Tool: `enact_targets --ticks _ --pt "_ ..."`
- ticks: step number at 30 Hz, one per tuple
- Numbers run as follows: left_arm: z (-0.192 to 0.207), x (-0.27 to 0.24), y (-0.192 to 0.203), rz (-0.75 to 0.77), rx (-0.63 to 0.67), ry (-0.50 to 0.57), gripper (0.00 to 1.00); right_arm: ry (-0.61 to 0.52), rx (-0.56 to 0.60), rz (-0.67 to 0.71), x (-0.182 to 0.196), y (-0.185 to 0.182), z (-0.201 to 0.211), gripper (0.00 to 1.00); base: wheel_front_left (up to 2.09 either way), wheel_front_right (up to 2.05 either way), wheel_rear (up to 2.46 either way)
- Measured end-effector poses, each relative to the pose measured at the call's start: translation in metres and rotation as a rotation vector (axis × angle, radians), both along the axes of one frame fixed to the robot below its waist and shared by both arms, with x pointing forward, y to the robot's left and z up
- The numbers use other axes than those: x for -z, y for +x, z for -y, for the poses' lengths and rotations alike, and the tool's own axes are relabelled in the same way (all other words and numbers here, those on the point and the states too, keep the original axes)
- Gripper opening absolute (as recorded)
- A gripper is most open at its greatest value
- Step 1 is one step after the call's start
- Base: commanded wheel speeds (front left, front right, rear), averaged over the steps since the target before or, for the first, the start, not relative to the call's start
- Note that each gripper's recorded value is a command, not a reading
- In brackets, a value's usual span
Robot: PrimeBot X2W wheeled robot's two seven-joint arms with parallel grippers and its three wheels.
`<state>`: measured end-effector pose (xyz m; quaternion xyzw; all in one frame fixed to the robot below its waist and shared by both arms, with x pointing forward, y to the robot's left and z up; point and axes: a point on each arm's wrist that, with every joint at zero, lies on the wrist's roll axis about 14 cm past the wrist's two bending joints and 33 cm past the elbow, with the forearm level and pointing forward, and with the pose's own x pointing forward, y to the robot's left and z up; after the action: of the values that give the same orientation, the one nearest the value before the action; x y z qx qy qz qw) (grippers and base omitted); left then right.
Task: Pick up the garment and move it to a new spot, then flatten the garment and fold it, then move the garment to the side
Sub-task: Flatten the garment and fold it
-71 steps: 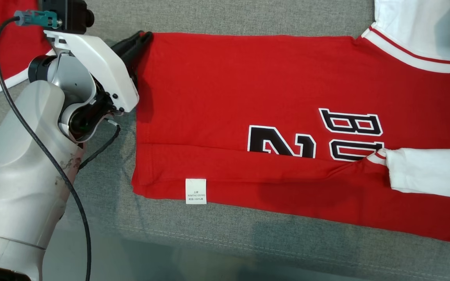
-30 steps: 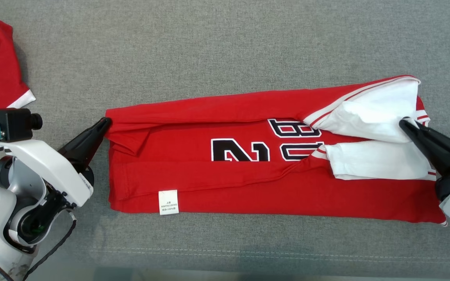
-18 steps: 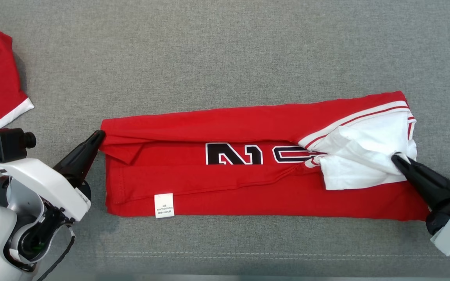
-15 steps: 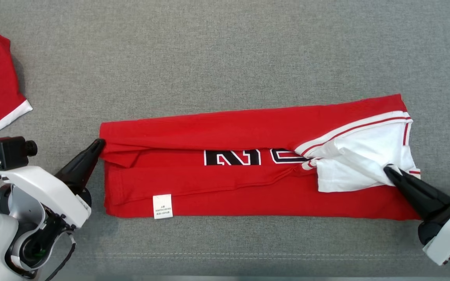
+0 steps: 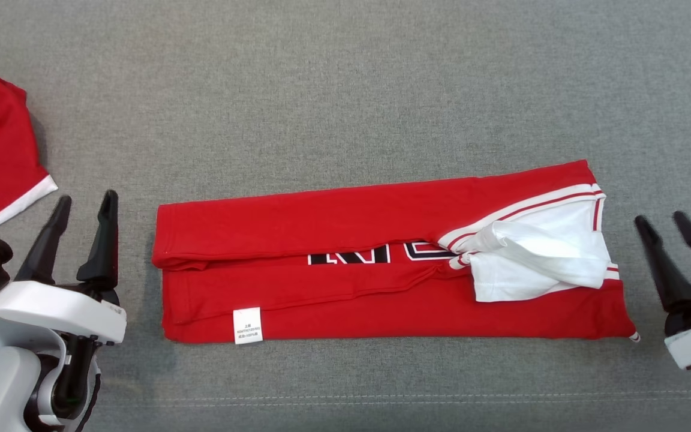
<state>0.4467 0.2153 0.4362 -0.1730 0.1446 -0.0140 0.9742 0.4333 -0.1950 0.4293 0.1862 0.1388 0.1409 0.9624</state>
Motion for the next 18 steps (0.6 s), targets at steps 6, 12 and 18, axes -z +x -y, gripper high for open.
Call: enact_targets --ticks 6,12,18 --pt "0.003 -0.041 -0.003 0.192 -0.053 0.127 1.00 -0.093 0.189 0.145 -0.022 0.004 0.028 1.00 0.00 0.00 0.00" --pt "0.013 -0.051 -0.023 0.238 -0.057 0.167 1.00 -0.170 0.229 0.182 -0.026 -0.006 0.026 1.00 0.00 0.00 0.00" --pt "0.013 -0.053 -0.044 0.253 -0.070 0.183 1.00 -0.193 0.237 0.159 -0.019 -0.026 0.019 1.00 0.00 0.00 0.00"
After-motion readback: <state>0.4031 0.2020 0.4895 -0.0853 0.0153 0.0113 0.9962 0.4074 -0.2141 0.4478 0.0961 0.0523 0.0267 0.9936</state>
